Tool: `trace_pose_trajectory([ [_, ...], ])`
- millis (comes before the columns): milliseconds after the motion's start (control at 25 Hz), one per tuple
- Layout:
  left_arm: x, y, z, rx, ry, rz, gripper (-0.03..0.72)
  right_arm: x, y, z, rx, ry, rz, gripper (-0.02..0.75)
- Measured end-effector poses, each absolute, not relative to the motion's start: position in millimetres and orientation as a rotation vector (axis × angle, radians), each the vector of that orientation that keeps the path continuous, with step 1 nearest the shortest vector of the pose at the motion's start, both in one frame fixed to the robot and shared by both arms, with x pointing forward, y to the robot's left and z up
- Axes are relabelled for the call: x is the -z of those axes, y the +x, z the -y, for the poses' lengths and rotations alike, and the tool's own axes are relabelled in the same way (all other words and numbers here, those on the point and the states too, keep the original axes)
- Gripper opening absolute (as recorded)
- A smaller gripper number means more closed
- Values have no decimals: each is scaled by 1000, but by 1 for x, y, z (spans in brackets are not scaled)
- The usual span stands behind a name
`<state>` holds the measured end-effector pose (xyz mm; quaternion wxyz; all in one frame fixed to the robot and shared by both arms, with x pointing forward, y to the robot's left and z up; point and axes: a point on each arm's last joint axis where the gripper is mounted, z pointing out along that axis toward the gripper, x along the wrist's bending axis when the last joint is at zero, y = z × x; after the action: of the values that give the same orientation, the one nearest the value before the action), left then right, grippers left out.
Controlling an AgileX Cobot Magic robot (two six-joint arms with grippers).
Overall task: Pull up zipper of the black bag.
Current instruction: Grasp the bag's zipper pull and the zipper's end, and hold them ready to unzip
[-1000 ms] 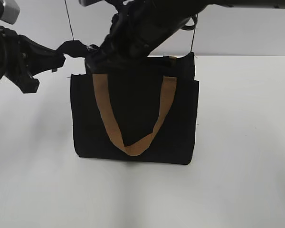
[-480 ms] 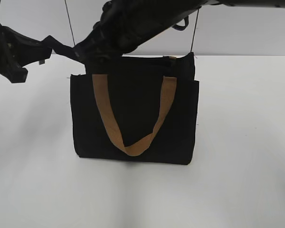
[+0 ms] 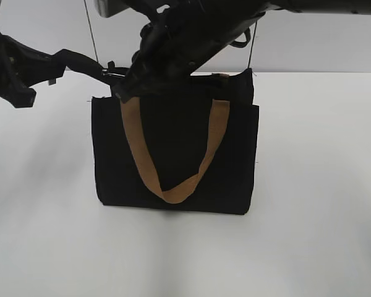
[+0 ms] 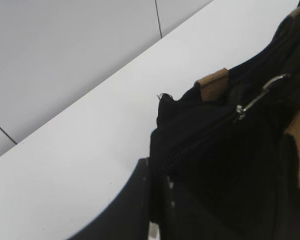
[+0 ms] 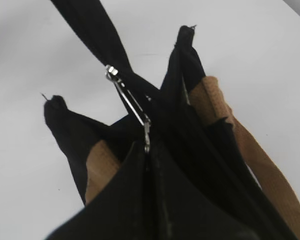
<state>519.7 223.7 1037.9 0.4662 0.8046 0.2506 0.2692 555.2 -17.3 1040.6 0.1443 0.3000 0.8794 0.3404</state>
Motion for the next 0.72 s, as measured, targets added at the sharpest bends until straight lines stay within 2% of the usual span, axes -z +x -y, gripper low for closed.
trace_pose_trajectory([
  [360,-1038,519,-223,-652,1977,-603,-5,-1039,564,43,-767,900,-2564,-15],
  [720,-1038,519,-223,-652,1978,-603,-5,-1061,559,87,-567,961,-2622,-15],
])
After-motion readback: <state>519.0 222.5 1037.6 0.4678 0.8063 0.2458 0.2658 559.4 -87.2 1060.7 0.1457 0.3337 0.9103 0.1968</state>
